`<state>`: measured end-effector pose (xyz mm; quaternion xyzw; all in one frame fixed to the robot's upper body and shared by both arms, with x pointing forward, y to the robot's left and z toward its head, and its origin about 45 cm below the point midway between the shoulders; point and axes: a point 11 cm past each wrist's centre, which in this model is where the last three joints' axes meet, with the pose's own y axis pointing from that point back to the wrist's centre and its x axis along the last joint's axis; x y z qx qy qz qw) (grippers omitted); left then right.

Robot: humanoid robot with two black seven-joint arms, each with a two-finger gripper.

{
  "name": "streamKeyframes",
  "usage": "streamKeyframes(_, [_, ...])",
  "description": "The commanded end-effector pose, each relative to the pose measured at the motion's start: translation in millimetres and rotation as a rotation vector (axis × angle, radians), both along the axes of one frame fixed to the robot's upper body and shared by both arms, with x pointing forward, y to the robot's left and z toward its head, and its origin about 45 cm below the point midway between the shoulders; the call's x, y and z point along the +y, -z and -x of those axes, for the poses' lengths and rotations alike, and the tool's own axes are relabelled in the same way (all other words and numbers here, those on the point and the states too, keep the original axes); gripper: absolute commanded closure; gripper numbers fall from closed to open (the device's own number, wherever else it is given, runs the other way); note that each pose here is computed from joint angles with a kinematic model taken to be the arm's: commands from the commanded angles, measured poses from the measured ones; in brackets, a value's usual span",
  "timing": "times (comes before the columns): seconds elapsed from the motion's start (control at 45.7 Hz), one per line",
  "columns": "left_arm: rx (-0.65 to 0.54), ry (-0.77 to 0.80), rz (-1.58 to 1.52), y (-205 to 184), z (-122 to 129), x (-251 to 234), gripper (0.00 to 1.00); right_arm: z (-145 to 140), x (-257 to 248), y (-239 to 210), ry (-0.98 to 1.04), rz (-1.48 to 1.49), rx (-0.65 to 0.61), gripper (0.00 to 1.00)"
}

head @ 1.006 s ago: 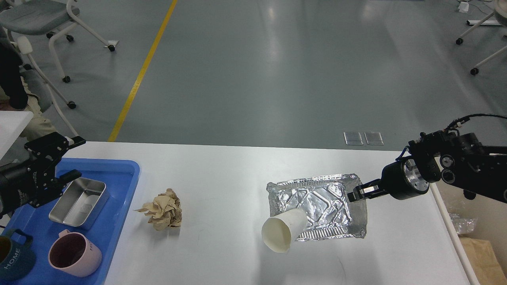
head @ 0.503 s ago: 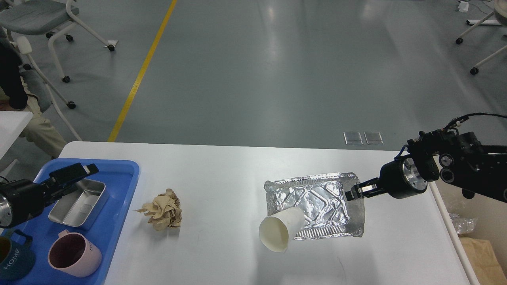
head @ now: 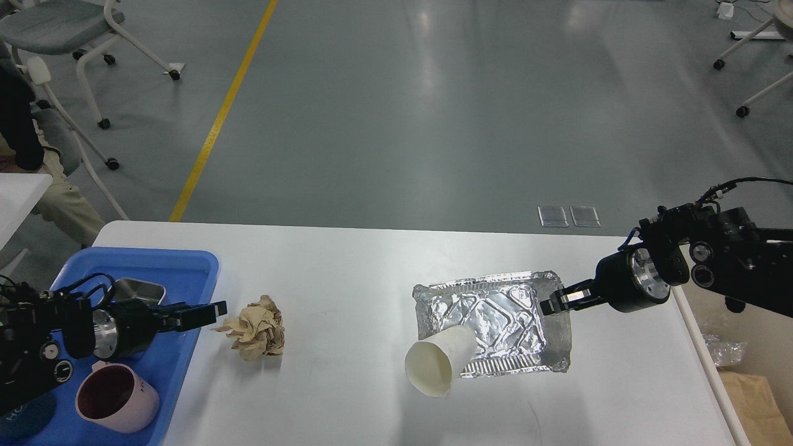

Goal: Tidy desktop
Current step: 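Retract the left gripper back over the blue tray, then reach the left gripper to the crumpled brown paper and grasp it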

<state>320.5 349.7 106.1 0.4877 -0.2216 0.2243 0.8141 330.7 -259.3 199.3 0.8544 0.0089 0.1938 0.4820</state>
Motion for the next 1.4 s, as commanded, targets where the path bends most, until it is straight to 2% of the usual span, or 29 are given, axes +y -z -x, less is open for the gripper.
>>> streamKeyframes(0.0, [0.007, 0.047, 0.007, 9.2, -6.6, -22.6, 0.04, 0.2, -1.2, -0.1, 0.002, 0.001, 0.000, 1.00])
streamKeyframes(0.109, [0.022, 0.092, -0.007, 18.7, -9.0, -36.5, 0.04, -0.1, -1.6, -0.6, 0.004, 0.001, -0.001, 1.00])
streamKeyframes(0.394, [0.031, 0.123, -0.065, 29.4, -13.9, -34.5, 0.05, -0.4, -8.7, -2.4, 0.019, 0.006, -0.005, 1.00])
streamKeyframes(0.525, [0.034, 0.169, -0.043, 33.7, -11.1, -39.8, 0.11, 2.2, -7.7, -3.1, 0.014, 0.002, -0.003, 1.00])
streamKeyframes(0.7, [0.032, 0.220, -0.055, 37.6, -8.9, -37.6, 0.26, 2.4, -7.9, -3.8, 0.015, 0.000, -0.003, 1.00])
streamKeyframes(0.941, [0.030, 0.239, -0.049, 37.5, -8.5, -36.2, 0.37, 4.3, -10.7, -6.2, 0.019, -0.003, -0.005, 1.00])
streamKeyframes(1.028, [0.029, 0.261, -0.038, 38.2, -7.4, -37.8, 0.49, 4.5, -11.5, -8.1, 0.021, -0.006, -0.008, 1.00])
streamKeyframes(1.094, [0.032, 0.272, -0.029, 39.7, -6.3, -39.6, 0.71, 4.7, -14.2, -9.4, 0.027, -0.006, -0.010, 1.00])
streamKeyframes(1.137, [0.036, 0.276, -0.023, 40.4, -5.6, -39.3, 0.80, 5.8, -14.4, -9.3, 0.027, -0.006, -0.008, 1.00])
streamKeyframes(1.269, [0.053, 0.307, -0.021, 44.0, -0.6, -39.2, 0.90, 6.6, -17.5, -10.4, 0.033, -0.004, -0.009, 1.00])
streamKeyframes(1.378, [0.054, 0.312, -0.016, 43.9, -0.1, -38.7, 0.93, 6.8, -17.7, -10.6, 0.033, -0.005, -0.009, 1.00])
